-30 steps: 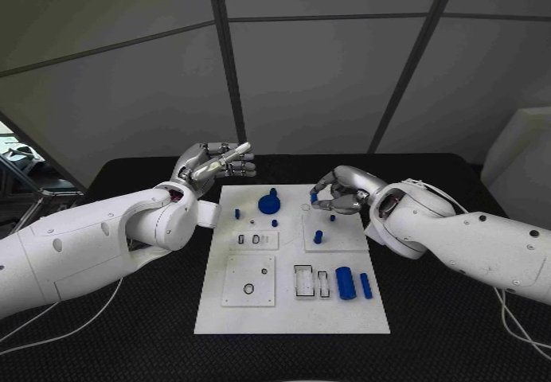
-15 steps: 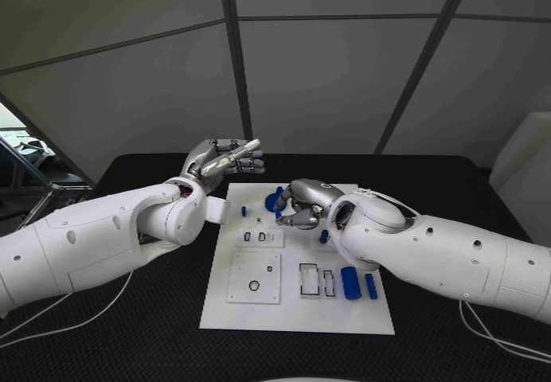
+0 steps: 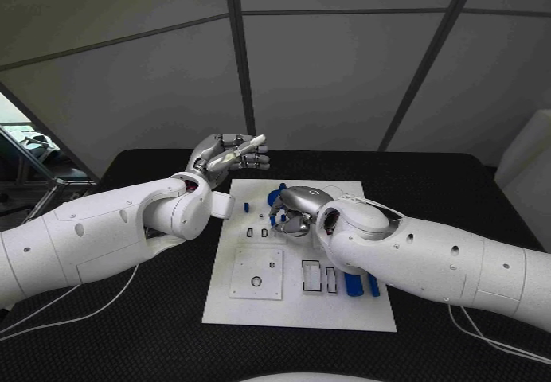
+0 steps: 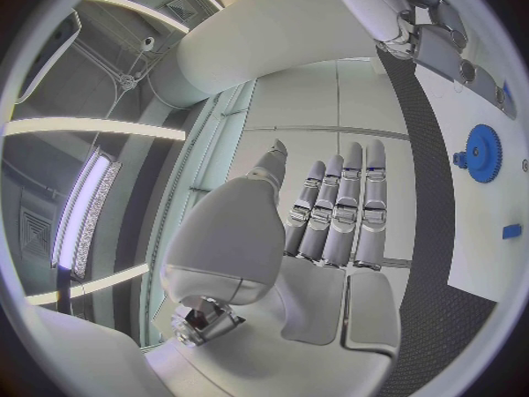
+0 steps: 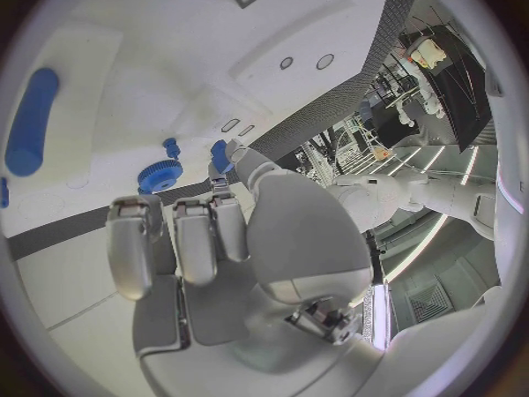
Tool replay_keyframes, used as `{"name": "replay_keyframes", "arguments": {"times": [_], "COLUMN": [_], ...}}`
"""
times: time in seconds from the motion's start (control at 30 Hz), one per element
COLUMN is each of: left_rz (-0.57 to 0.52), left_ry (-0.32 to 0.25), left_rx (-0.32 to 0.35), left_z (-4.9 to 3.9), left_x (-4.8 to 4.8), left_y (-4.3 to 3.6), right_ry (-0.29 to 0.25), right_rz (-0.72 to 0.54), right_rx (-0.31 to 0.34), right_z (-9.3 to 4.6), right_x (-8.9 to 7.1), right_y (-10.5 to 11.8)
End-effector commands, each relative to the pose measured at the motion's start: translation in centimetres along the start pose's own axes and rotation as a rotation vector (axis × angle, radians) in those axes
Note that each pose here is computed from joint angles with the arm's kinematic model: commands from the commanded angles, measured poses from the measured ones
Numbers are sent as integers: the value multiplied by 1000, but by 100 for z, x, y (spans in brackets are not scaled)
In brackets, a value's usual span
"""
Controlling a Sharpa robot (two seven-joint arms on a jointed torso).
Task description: Assemble the parts on the task board
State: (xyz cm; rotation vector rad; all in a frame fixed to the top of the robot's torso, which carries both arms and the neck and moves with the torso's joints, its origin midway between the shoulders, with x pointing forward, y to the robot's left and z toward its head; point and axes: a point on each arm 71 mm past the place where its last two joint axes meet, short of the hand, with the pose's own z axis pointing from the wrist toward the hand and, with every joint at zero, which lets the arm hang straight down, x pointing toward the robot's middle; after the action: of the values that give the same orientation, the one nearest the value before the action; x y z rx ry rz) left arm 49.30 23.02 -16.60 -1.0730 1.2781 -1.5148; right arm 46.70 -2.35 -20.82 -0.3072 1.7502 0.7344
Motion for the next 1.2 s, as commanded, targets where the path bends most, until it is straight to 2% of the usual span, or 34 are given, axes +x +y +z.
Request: {"name": "replay_keyframes", "arguments": {"times": [0.03,0.7,1.2], "left_rz": [4,2,1], "left_ry": [-1,3,5], "left_rx": [10,9,6], "left_z": [11,23,28], "left_x": [6,23,25], "left_y": [-19,-12,-7], "right_ry": [3,44,61], "right_rz": [-52,-69,-70], "right_rx": [-9,-35,-39], "right_z": [21,46,46], "right_x": [12,164,217], "right_y": [16,90,91]}}
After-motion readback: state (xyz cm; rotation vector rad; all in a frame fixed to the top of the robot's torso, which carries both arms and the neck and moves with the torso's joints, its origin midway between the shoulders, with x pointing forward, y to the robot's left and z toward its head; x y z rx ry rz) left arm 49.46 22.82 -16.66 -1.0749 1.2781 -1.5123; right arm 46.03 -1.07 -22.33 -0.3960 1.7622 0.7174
